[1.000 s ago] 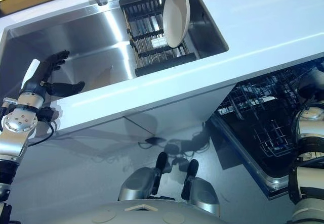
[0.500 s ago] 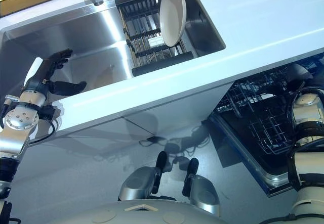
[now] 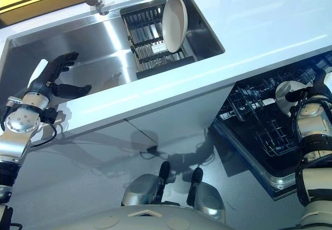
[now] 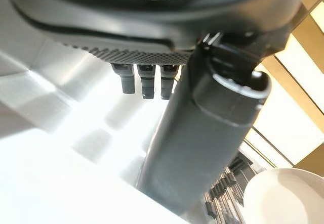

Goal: Pick up plates and place into dishwasher.

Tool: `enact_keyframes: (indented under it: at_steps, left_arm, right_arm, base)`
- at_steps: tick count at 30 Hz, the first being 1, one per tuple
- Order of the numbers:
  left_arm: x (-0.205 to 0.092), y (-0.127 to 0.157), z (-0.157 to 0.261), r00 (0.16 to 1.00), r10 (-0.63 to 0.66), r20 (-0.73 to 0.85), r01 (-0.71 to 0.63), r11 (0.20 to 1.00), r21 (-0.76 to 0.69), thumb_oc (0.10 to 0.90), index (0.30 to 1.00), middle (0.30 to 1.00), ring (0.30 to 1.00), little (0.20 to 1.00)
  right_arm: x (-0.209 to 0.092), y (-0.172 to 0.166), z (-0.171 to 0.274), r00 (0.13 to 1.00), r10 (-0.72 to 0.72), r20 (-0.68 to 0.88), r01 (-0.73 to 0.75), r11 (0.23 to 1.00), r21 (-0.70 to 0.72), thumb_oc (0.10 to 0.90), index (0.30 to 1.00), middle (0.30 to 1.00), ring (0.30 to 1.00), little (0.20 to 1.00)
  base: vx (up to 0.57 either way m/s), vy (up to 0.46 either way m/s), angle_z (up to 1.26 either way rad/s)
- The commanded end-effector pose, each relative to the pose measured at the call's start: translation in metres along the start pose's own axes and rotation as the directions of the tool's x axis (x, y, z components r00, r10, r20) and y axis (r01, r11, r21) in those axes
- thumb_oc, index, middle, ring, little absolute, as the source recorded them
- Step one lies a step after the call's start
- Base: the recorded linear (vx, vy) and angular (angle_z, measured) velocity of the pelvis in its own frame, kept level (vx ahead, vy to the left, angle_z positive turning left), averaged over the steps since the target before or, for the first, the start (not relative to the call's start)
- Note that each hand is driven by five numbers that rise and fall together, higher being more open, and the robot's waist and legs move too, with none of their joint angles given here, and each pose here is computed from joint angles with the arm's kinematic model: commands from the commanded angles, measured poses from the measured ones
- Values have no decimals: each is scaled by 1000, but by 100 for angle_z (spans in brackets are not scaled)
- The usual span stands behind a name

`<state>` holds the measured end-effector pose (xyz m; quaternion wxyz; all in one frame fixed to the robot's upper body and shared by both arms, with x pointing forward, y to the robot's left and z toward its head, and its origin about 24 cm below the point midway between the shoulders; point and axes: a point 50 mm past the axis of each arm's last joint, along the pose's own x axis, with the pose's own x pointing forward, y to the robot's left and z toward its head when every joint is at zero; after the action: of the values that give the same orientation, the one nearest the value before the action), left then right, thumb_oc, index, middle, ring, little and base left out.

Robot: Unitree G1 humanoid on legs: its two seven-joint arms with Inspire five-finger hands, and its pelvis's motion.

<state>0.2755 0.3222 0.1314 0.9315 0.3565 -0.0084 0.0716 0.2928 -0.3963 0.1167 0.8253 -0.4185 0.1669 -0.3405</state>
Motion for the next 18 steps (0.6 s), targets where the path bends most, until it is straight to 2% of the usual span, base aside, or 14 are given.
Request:
enact_keyframes:
  at_steps: [1, 7, 11, 14, 18]
  left_arm:
    - [-7, 16, 27, 985, 67, 162, -74, 997, 33, 800, 900, 900, 900, 900]
    - [-18, 18, 19, 983, 105, 150, -107, 994, 7, 800, 900, 900, 900, 900]
    - [-28, 16, 10, 978, 148, 147, -147, 989, -18, 800, 900, 900, 900, 900]
    - [-32, 15, 8, 972, 180, 150, -180, 984, -14, 800, 900, 900, 900, 900]
    - [-32, 22, 14, 953, 244, 182, -252, 967, 24, 800, 900, 900, 900, 900]
  right_arm:
    - [-3, -29, 35, 956, -175, 237, 174, 984, 26, 800, 900, 900, 900, 900]
    - [-27, -30, 48, 905, -248, 345, 173, 957, 234, 800, 900, 900, 900, 900]
    - [-52, -22, 31, 891, -293, 347, 135, 901, 412, 800, 900, 900, 900, 900]
    - [-67, -5, 10, 920, -258, 296, 99, 881, 463, 800, 900, 900, 900, 900]
    - [-90, 33, -26, 971, -109, 211, -15, 860, 510, 800, 900, 900, 900, 900]
  base:
    - [-11, 63, -2]
    - [-42, 80, -7]
    - [-100, 136, -9]
    - [-114, 137, -7]
    - [-115, 127, -22]
